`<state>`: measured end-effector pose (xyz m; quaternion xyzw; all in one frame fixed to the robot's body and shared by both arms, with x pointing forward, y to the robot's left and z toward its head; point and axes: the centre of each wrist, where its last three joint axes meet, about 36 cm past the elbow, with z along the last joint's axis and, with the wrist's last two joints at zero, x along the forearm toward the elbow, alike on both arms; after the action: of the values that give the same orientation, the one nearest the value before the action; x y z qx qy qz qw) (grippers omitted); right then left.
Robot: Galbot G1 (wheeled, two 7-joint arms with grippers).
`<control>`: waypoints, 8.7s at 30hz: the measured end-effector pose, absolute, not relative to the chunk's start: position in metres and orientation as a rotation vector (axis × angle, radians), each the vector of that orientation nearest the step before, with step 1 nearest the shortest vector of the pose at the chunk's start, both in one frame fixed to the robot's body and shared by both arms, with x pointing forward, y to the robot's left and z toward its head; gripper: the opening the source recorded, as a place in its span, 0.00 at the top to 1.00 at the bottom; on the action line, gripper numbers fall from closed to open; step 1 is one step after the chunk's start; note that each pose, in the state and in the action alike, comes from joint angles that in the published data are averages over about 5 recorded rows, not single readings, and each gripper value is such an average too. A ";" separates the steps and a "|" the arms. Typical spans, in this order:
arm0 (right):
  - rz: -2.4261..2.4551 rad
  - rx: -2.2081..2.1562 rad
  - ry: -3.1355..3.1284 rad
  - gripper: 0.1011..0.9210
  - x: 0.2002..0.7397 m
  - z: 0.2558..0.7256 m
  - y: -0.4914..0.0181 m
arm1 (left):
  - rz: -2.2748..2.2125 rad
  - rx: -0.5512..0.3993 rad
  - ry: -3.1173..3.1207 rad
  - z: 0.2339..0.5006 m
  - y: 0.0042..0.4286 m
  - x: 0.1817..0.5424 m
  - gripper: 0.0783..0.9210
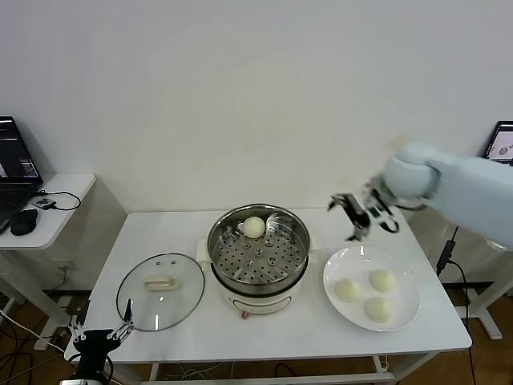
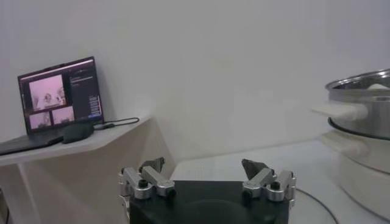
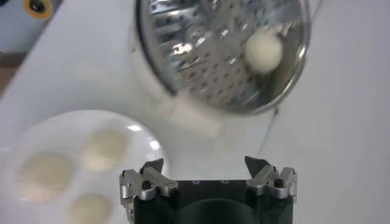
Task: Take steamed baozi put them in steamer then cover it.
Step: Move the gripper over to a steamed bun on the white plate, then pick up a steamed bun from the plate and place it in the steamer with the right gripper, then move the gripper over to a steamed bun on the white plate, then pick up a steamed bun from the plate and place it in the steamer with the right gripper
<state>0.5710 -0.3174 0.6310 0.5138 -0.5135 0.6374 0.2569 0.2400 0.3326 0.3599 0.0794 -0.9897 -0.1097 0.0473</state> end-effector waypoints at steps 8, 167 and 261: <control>1.640 1.365 -1.399 0.12 0.554 0.584 -0.336 | -0.339 0.253 -3.019 0.362 0.332 0.241 0.12; 1.589 1.339 -1.375 0.12 0.542 0.624 -0.334 | -0.351 0.237 -3.021 0.361 0.327 0.239 0.12; 1.697 1.463 -1.565 0.34 0.615 0.681 -0.244 | -0.367 0.269 -3.010 0.361 0.330 0.234 0.12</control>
<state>0.6148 -0.2443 0.6806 0.5242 -0.5607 0.6080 0.2026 0.2335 0.3298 0.3612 0.0884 -0.9876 -0.1203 0.0487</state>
